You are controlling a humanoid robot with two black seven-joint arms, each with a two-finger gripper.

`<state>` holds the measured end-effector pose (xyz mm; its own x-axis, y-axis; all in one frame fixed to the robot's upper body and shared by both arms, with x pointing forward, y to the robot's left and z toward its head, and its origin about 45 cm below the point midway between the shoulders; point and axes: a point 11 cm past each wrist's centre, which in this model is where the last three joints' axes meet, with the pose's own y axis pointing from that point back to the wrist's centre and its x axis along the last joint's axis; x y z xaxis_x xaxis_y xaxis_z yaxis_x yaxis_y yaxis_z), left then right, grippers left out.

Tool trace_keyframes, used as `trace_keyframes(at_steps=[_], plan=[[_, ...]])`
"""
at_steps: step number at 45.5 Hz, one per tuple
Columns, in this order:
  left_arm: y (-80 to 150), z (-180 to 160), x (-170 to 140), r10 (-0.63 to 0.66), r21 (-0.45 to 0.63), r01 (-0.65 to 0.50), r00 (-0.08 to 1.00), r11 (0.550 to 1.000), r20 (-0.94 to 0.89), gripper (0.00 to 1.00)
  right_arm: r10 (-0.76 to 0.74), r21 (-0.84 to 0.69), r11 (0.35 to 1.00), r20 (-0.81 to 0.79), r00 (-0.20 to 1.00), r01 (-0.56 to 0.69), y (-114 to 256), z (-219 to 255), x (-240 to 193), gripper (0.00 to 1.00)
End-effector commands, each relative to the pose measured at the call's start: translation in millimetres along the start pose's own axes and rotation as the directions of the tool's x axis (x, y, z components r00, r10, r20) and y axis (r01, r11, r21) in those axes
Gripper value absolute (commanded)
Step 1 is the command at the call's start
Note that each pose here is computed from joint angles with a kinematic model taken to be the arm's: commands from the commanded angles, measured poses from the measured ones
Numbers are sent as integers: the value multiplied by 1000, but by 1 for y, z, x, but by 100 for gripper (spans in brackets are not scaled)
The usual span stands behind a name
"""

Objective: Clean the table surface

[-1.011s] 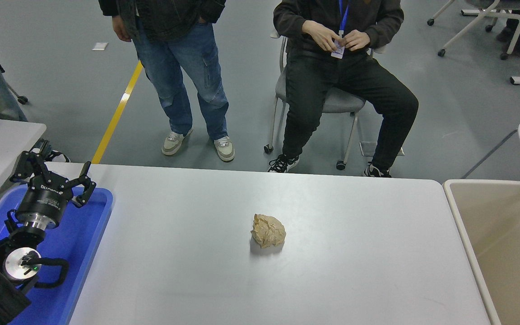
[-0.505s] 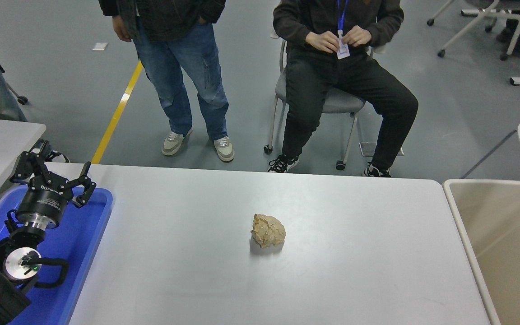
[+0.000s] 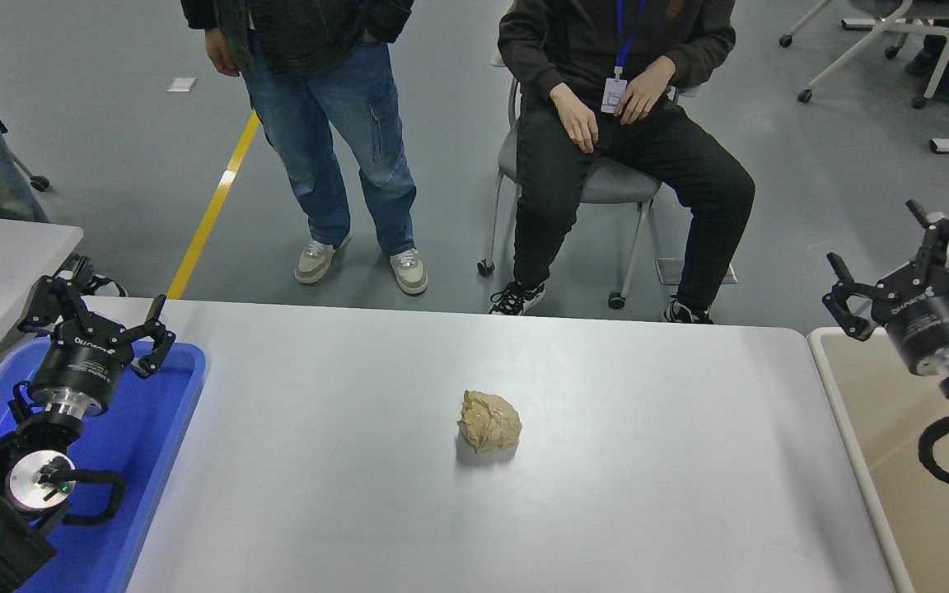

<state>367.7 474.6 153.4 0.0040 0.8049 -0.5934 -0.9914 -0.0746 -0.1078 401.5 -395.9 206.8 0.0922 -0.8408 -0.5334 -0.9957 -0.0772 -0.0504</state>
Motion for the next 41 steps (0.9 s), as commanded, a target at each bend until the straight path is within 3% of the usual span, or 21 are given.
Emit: trace_keyframes(at_steps=[1,8,17,28,41], plan=[[0,0,0,0,0,0,1000,1000,0,100,39,-22,999,4,999,-39,-6,23,-22,99],[0,0,0,0,0,0,1000,1000,0,100,129,19,991,-22,991,-129,-3,23,-10,99],[0,0,0,0,0,0,1000,1000,0,100,151,76,986,-47,987,-148,11,27,0,99],[0,0,0,0,0,0,1000,1000,0,100,134,77,990,-249,959,-119,26,39,11,99],[0,0,0,0,0,0,1000,1000,0,100,156,73,987,-246,957,-142,31,47,17,99]])
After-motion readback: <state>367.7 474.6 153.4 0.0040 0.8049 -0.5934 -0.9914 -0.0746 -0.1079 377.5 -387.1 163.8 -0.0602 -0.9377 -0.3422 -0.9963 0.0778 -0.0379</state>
